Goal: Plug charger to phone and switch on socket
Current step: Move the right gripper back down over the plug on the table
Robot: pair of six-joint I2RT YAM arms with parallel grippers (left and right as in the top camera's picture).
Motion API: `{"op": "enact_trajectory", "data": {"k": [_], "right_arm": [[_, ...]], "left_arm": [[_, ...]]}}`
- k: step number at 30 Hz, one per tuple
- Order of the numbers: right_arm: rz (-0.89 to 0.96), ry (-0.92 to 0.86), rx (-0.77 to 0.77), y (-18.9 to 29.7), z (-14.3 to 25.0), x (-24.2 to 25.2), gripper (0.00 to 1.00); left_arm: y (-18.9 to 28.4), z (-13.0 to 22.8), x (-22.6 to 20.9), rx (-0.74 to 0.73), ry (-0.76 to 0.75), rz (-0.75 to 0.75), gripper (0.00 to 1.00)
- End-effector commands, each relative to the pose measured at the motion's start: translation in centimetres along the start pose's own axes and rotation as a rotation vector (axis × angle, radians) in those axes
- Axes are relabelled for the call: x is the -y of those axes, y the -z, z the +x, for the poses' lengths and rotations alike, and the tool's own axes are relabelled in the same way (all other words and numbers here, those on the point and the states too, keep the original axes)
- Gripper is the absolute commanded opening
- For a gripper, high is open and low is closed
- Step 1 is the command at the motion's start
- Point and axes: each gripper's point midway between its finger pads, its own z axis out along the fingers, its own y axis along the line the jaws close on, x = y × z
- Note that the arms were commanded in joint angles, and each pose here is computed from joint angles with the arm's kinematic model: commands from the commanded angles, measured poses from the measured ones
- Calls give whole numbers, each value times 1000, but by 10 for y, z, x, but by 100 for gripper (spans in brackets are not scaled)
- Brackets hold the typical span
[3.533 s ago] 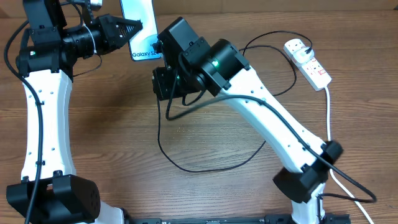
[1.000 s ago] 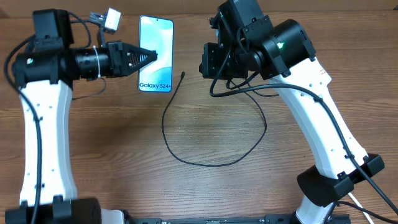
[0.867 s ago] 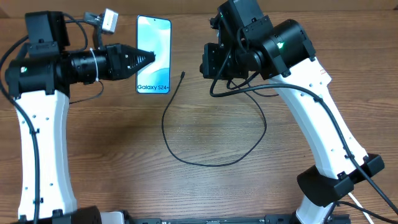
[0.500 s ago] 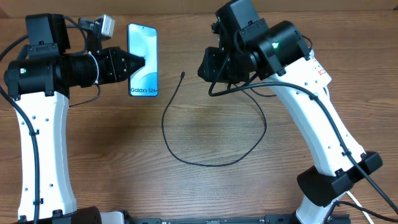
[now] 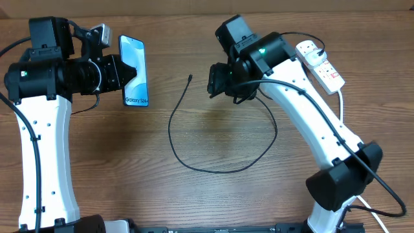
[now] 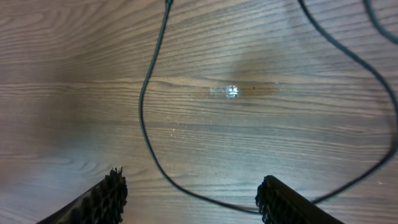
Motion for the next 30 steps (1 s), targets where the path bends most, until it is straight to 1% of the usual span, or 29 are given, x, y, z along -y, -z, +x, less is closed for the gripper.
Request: {"op": "enact_trajectory", "data": {"k": [1,2,5,11,15,23,24,25,30], "right_arm": [[-31,-15,-9,-4,0,-5,69],[-36,-13,-6,-4,-1,-6,74],[-46,-7,9,-5,-5,-9,95],[-48,-10,10,-26,-8,-7,96],[-54,-60,16,-39,-10,-6,95],[-91,-52,63,-38,-22,-15,95],[-93,-51,66,-39,-22,-15,95],[-94,-51,69,-39,-23,-15,100],[-90,-50,73,-48,-23,-13,100]], "left_arm": [[6,-4,2,27,-7,-10,4],[6,-4,2,26,-7,-10,4],[6,-5,2,27,-7,-10,4],[6,-5,2,28,-8,-11,4],[6,-5,2,28,-7,-11,4],[6,-4,2,26,-6,-10,4],[6,-4,2,26,-6,-10,4],[6,-4,2,26,-7,-10,4],[6,-4,3,24,-5,-8,4]]}}
